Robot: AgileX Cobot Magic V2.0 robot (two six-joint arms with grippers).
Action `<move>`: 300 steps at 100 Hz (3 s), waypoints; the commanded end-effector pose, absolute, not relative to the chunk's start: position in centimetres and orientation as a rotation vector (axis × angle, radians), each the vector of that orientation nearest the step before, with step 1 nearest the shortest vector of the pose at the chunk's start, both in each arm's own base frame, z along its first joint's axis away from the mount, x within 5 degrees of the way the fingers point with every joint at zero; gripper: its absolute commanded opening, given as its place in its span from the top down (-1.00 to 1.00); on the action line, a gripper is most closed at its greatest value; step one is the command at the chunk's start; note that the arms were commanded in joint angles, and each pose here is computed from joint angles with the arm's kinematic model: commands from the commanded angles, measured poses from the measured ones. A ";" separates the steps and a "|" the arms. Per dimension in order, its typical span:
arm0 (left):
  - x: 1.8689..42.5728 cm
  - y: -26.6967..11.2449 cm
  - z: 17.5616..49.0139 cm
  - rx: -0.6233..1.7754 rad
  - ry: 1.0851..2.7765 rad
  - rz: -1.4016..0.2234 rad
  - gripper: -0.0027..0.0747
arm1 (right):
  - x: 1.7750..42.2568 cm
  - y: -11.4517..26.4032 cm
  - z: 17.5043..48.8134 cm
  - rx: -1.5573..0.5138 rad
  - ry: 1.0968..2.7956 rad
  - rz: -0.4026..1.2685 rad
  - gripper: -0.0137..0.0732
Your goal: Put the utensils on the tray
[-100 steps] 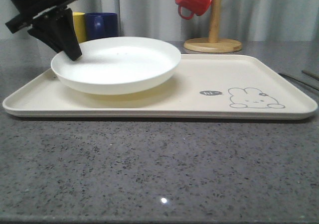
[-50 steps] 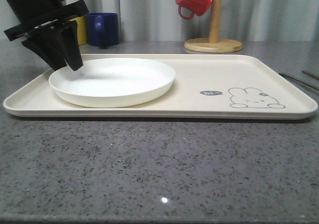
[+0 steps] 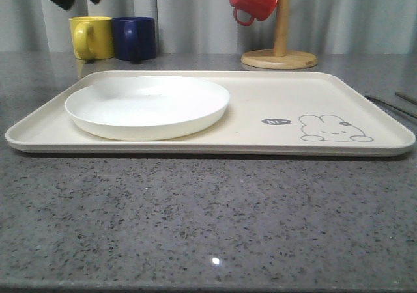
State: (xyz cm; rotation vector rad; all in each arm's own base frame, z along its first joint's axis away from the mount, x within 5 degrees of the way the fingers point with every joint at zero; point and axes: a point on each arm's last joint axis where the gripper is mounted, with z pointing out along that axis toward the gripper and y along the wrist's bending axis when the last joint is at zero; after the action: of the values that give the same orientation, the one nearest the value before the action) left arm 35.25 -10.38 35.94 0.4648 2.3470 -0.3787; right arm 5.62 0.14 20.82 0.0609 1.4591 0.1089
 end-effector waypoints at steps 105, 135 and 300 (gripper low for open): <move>8.1 -2.1 33.7 0.185 1.454 -0.210 0.52 | 4.2 0.1 27.3 0.052 1.403 0.104 0.86; 7.9 -2.1 33.8 0.187 1.443 -0.206 0.98 | 7.0 0.3 34.4 0.061 1.872 0.100 0.86; 7.9 -2.1 33.8 0.187 1.443 -0.206 0.98 | 31.7 3.2 31.7 -0.114 2.807 0.152 -0.15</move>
State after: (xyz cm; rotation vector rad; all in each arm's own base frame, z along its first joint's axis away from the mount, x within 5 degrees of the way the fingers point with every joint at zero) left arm 7.96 -2.26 32.24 0.2169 1.5426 -0.2085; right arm 31.35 3.20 30.22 -0.0845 2.8521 0.1747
